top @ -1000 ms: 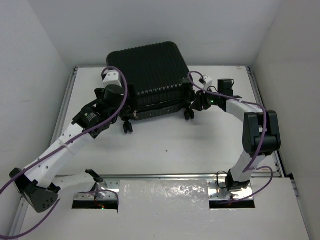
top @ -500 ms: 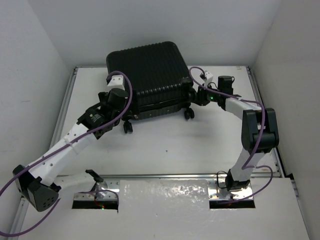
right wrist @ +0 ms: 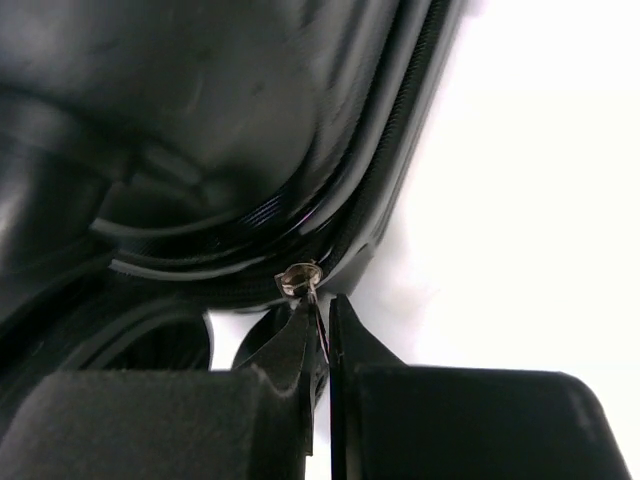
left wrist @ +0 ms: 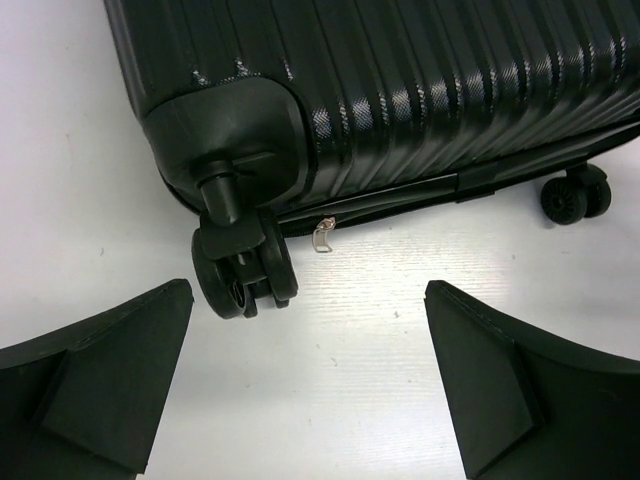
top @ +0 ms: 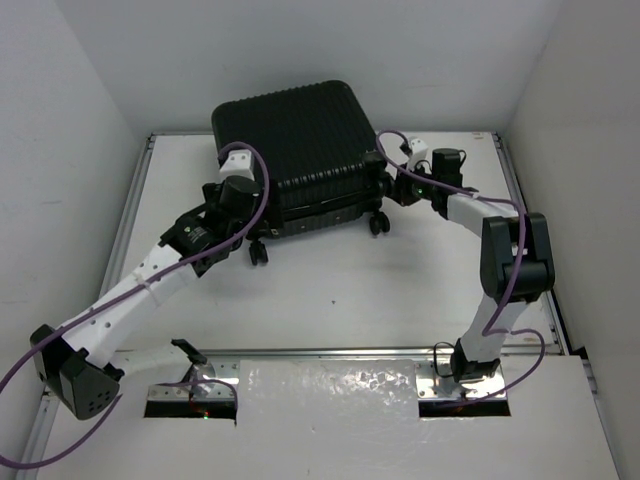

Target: Pack the luggage

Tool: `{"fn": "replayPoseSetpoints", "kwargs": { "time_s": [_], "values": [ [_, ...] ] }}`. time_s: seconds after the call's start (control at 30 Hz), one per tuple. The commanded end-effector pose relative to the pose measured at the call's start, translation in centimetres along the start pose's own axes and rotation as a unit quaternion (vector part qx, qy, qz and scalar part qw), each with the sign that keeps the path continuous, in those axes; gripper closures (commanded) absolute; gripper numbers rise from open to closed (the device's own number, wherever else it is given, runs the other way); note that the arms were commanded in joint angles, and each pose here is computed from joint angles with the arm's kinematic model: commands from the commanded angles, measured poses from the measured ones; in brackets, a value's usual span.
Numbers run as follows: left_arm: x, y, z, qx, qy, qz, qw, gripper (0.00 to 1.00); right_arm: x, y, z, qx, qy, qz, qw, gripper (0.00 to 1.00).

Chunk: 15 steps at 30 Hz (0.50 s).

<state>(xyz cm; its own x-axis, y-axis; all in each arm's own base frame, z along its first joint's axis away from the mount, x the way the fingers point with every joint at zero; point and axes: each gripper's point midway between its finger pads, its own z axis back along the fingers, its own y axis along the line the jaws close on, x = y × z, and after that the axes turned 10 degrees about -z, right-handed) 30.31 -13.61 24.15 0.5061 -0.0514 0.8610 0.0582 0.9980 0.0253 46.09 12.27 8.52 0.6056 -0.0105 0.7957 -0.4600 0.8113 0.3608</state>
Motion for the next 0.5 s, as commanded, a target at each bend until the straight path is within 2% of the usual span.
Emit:
{"fn": "replayPoseSetpoints", "kwargs": {
  "time_s": [0.0,0.03,0.13,0.3,0.37,0.47],
  "values": [
    [0.4,-1.4,-1.0,-0.019,-0.009,0.014,1.000,0.00,6.0,-4.6,0.1,-0.094,-0.079,0.026,0.992,1.00],
    [0.3,-1.8,-1.2,-0.029,-0.007,0.021,0.999,0.00,7.3,-4.7,0.1,-0.095,-0.087,0.030,0.991,1.00],
    [0.3,-3.2,-2.1,-0.047,-0.004,0.036,0.998,0.00,7.6,-5.4,-1.0,-0.095,-0.083,0.028,0.992,1.00],
    [0.9,-5.0,-3.3,-0.050,0.003,0.029,0.998,0.00,9.7,-6.8,-3.5,-0.089,-0.108,0.014,0.990,1.00],
    [1.3,-5.3,-3.7,-0.051,0.000,0.031,0.998,0.00,10.7,-4.6,-5.0,-0.016,-0.112,0.018,0.993,1.00],
    [1.2,-5.4,-4.4,-0.044,0.000,0.032,0.999,0.00,9.8,-0.8,-7.7,0.092,-0.073,0.027,0.993,0.96]
  ]
}}
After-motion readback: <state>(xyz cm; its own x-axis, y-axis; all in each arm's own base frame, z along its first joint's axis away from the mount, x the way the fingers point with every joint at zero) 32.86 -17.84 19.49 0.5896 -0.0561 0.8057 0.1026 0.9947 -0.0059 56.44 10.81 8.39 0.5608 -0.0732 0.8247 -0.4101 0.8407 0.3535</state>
